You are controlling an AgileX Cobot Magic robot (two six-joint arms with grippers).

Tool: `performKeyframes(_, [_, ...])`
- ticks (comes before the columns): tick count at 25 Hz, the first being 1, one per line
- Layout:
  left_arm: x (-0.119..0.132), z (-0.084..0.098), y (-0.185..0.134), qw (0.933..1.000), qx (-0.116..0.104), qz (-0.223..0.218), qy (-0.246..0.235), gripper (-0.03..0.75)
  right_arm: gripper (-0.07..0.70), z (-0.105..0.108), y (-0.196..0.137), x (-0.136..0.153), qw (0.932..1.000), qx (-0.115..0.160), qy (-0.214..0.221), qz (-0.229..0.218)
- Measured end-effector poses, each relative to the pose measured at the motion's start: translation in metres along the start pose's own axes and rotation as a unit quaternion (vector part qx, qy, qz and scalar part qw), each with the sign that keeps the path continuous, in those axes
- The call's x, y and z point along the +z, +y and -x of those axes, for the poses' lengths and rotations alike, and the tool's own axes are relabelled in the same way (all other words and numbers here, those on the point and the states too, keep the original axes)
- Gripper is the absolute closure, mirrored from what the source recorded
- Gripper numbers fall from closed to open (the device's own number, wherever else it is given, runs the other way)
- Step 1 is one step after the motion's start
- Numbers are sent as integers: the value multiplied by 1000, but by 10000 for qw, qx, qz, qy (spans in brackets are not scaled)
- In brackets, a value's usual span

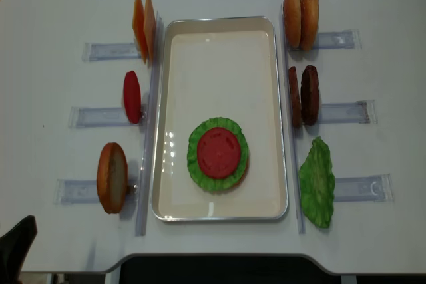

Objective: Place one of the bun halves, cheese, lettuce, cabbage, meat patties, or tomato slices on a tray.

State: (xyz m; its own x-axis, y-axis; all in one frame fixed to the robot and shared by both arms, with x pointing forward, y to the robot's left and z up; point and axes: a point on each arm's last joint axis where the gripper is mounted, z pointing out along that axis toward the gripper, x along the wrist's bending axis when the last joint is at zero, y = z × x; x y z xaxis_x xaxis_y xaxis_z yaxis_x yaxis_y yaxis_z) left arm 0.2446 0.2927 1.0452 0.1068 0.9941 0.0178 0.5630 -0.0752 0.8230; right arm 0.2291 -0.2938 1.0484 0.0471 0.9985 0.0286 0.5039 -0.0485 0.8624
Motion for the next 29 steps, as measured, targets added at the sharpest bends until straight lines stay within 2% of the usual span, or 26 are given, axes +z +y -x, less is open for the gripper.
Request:
performKeyframes(3, [0,0,-4,10000,10,35,2,274,197,0,0,0,10000,0,0,0])
performKeyframes(9, [-9,2,-10,9993,54,378,33,340,197,0,0,0,10000,0,0,0])
performKeyframes(29, [-9,1,-10,9993,16,375,54,532,197,0,0,0,10000,0,0,0])
